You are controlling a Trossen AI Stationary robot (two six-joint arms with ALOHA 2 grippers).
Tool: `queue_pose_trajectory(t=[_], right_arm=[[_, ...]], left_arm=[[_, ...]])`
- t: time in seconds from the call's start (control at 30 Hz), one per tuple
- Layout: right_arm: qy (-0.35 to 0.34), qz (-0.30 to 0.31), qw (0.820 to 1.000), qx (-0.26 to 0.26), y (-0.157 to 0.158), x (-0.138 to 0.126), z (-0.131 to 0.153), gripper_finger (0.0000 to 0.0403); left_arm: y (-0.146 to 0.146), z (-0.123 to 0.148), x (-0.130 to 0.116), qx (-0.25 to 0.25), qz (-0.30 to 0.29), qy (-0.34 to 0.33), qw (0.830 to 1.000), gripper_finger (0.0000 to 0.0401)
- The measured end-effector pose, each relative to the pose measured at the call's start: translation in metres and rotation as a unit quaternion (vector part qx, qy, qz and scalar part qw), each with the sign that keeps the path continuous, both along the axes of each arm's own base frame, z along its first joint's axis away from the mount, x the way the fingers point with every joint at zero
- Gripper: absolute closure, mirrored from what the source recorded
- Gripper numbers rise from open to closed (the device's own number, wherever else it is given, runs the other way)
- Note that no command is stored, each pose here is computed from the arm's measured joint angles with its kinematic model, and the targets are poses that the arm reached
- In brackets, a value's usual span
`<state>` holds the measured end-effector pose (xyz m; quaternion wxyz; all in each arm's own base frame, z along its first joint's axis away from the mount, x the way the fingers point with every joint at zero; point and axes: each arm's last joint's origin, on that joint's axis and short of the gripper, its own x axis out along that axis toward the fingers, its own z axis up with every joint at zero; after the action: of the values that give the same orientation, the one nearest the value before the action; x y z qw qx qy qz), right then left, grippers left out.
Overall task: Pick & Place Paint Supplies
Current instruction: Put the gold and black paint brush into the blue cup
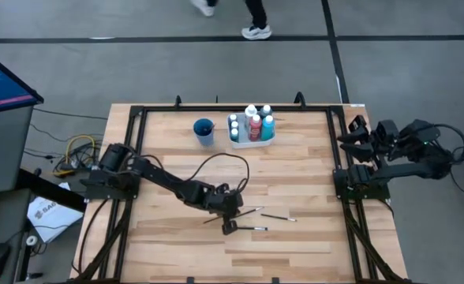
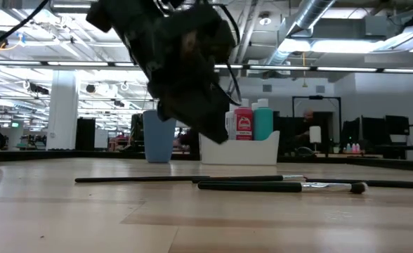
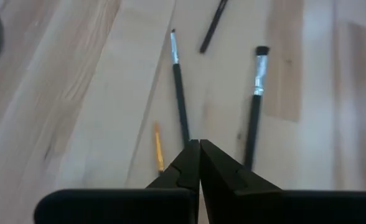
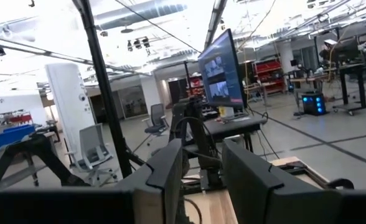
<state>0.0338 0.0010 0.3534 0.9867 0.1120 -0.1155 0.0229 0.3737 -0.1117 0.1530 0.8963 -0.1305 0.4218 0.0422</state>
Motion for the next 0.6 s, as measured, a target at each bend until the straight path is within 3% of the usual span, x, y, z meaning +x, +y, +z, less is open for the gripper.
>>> queue_pose_trajectory(t=[0.2, 0.43, 0.6], right_arm=[[0.002, 0.000, 1.000, 0.000, 0.0000, 0.0002, -0.0003, 0.0294], [0.002, 0.000, 1.000, 0.000, 0.0000, 0.0001, -0.0004, 0.0294], [0.002, 0.000, 1.000, 0.000, 0.0000, 0.0001, -0.0003, 0.0294]], left_arm=[[0.0022, -0.0077, 0.0015, 0.036, -0.004, 0.004, 0.999, 0.0387], [0.0027, -0.0108, 0.0005, 0.010, -0.013, 0.023, 1.000, 0.0322], [0.0085, -0.0118, 0.0022, 0.012, -0.007, 0.025, 1.000, 0.0309]])
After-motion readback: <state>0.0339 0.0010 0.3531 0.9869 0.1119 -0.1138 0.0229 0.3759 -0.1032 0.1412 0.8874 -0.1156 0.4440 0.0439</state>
